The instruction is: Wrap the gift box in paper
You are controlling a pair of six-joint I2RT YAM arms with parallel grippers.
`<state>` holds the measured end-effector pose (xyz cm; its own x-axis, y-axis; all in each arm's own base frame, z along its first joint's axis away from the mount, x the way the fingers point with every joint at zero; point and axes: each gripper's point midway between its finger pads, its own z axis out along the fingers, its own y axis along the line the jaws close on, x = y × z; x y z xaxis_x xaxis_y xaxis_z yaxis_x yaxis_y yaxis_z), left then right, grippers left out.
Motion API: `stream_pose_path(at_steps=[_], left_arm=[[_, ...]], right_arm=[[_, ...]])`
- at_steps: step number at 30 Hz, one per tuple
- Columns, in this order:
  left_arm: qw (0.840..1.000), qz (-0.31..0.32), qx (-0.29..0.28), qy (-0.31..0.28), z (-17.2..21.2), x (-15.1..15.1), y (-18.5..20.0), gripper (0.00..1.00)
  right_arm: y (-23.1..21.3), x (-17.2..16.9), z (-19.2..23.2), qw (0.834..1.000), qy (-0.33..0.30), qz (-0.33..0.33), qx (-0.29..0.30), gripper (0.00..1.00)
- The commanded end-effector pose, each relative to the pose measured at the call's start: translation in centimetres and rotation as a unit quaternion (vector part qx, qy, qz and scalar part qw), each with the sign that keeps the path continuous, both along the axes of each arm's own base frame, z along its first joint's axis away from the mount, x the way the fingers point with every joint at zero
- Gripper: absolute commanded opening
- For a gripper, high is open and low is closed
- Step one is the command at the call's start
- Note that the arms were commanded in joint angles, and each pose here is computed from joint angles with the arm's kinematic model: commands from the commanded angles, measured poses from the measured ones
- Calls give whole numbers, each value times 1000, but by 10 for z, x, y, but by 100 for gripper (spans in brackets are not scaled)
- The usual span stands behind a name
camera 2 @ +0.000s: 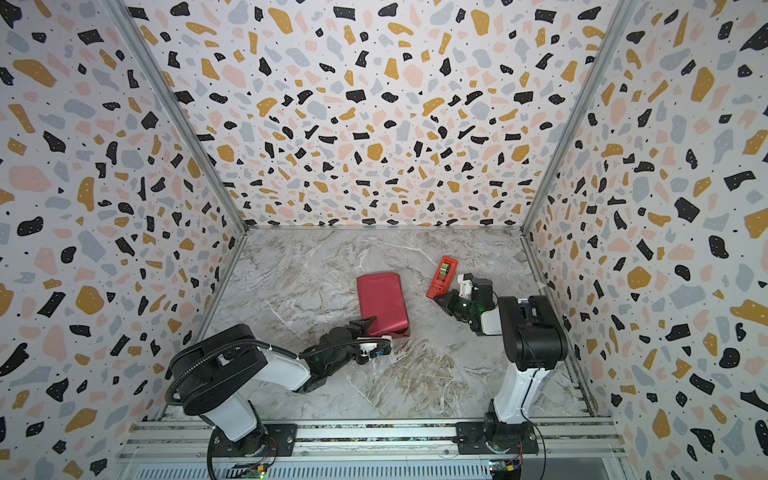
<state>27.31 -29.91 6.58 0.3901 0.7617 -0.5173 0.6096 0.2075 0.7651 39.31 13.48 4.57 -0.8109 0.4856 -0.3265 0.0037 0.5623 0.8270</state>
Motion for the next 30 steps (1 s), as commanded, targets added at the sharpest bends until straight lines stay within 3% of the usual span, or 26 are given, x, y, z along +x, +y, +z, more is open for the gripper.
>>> stream_pose_path(at_steps=[1,4,9,16,21,30], left_arm=[[999,-1,17,28,-14,-3,4,67],[999,0,16,27,-13,-3,4,67],[1000,-2,17,26,-12,-3,4,67],[999,-1,18,27,-12,-2,4,67],[999,-3,19,27,-12,-3,3,67],[999,-3,19,28,-13,-3,4,66]], right_arm=[[-3,-25,-2,999,9,12,-48,0],[-12,-30,11,995,-10,4,-100,0],[0,-24,6,997,2,32,-72,0],[-3,-20,-21,995,42,24,-84,0],[-20,-23,-44,991,82,-8,-105,0],[-28,-24,-45,984,111,-41,-132,0]])
